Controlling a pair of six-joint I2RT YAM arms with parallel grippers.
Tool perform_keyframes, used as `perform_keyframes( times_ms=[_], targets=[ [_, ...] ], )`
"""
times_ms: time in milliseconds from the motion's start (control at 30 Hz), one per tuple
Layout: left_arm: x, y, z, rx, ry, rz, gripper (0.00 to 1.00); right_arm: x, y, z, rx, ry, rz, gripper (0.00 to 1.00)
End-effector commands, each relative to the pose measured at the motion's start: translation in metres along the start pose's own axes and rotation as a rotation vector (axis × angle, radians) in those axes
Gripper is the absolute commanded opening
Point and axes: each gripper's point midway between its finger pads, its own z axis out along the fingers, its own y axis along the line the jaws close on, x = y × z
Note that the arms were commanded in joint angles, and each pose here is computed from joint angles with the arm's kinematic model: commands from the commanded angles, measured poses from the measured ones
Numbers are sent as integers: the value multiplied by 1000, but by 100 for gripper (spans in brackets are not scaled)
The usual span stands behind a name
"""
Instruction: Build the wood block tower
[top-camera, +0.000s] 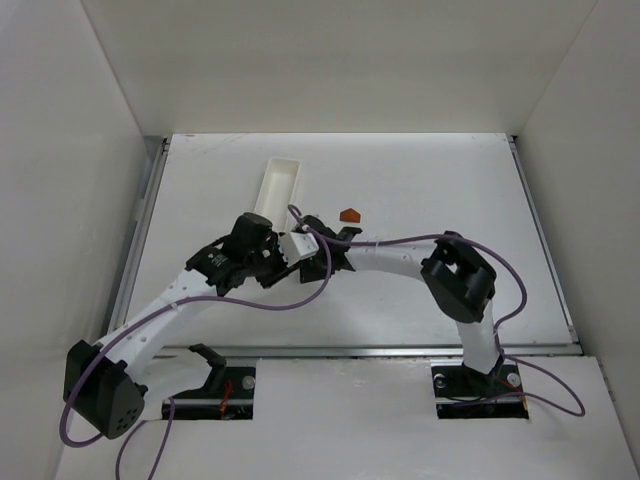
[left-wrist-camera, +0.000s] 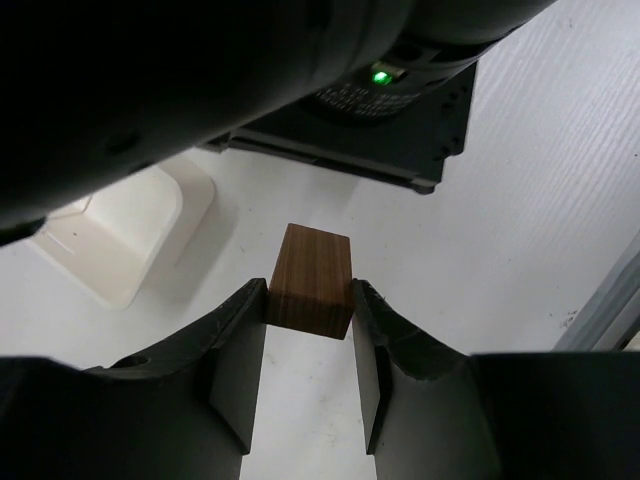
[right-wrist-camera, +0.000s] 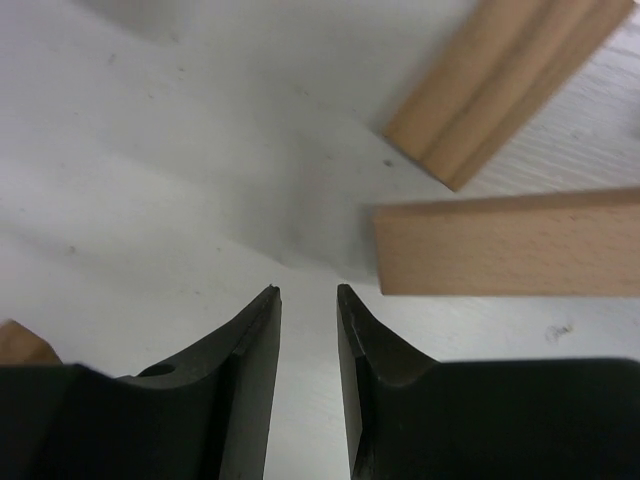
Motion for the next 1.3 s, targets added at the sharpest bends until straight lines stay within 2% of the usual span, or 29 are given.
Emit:
perform_keyframes(
  times_ms=[0,233,500,733,1067,1267],
  targets=[
    [-6,-8,-2,27,-34,15,0,-13,41,3,-119,-39,-41,35],
    [-1,-9,-4,23,-22,14,0,-20,15,16,-68,-30,32,35],
    [-1,-6,9,58,15,37,0,-32,-61,5,106,-76,115,35],
    [-18,7,23,57,-7,108,0,-43,-111,-1,181,-106,188,35],
    [-28,9,57,95,25,168,0,-74,-133,-32,158,-203,245,35],
    [-25,14,69,88,77,121,0,-84,-131,-53,154,-251,248,35]
  ],
)
